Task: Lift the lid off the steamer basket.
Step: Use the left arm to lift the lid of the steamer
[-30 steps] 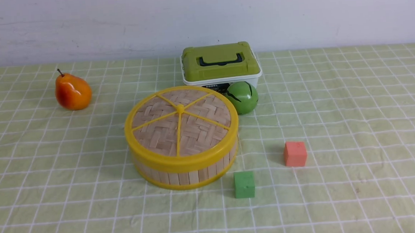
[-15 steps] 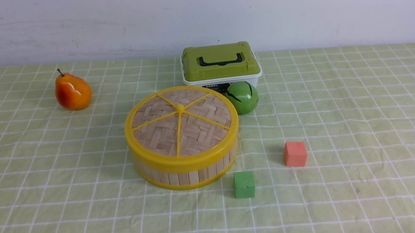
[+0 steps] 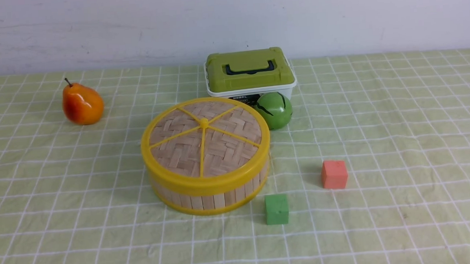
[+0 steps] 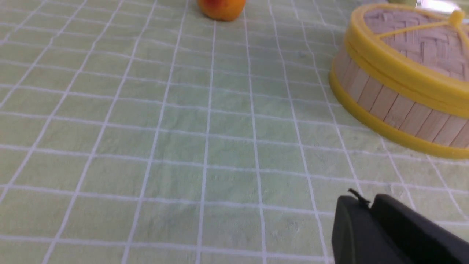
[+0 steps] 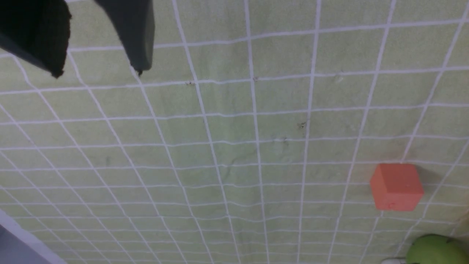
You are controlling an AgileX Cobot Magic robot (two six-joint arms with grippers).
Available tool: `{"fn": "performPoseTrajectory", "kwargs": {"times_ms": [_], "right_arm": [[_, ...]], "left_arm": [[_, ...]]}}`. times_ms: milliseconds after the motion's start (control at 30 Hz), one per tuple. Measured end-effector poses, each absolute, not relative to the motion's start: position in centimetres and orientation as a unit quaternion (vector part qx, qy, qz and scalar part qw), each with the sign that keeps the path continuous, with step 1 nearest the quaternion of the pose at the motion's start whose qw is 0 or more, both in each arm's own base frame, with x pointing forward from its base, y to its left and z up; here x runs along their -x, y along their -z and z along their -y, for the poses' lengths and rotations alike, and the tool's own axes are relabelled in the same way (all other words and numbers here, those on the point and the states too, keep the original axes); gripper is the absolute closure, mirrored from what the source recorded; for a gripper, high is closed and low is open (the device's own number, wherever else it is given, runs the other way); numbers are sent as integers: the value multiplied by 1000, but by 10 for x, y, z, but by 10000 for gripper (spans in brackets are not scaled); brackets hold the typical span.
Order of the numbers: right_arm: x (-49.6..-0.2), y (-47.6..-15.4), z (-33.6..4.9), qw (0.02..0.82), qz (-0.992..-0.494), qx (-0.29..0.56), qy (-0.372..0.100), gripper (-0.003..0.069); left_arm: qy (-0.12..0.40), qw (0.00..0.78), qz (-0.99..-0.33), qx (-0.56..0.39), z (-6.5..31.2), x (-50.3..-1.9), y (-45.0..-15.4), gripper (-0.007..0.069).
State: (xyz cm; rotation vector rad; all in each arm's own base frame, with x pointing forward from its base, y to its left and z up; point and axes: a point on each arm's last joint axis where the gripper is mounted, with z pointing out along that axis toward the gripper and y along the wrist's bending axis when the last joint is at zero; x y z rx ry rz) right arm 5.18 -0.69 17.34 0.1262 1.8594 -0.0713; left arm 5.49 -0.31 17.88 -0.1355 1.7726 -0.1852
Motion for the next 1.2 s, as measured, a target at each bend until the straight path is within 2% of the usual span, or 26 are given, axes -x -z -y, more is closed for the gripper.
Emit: {"fn": "performPoseTrajectory", "kwargs": {"times_ms": [233,267,300,433,567,667,700,767,800,833,867,900,967,1100,1133,1200], "right_arm": [[-52,-173,7,596,-801,-54,31,415],[-52,-173,7,596,-801,-54,31,415],[-52,-173,7,596,-801,-54,31,415],[-52,-173,7,596,-801,-54,31,415],[-52,-173,7,596,-801,-54,31,415],[-52,-173,7,596,-801,-54,31,415],[-52,-173,7,596,-801,-54,31,415],[-52,-173,7,596,-801,-54,31,415],[-52,-173,7,596,-801,-54,31,415],[-52,-173,7,596,-801,-54,31,415],[-52,-173,7,596,-801,-54,31,415],[-52,-173,7,596,-801,-54,31,415],[-52,-173,7,596,-801,-54,31,415],[-52,-173,7,596,-801,-54,31,415],[-52,-173,7,596,-801,-54,31,415],[-52,-173,7,596,-801,-54,31,415]], "left_arm": [[86,743,-662,47,2,-56,-208,567],[87,779,-619,41,2,-54,-218,565],[88,783,-615,41,2,-54,-219,565],[103,842,-529,40,2,-48,-237,558],[162,880,-441,69,0,-38,-255,558],[190,887,-413,76,0,-31,-277,579],[205,890,-400,78,0,-20,-313,624],[207,884,-412,80,0,-12,-347,638],[207,881,-418,81,0,-11,-355,638],[202,867,-447,89,0,-14,-379,638],[203,865,-450,86,0,-12,-382,638],[194,851,-480,87,1,-19,-402,638],[178,833,-517,86,2,-37,-422,638],[154,792,-584,89,3,-84,-431,638],[144,741,-648,100,5,-120,-420,638],[145,680,-709,119,7,-147,-408,638]]}}
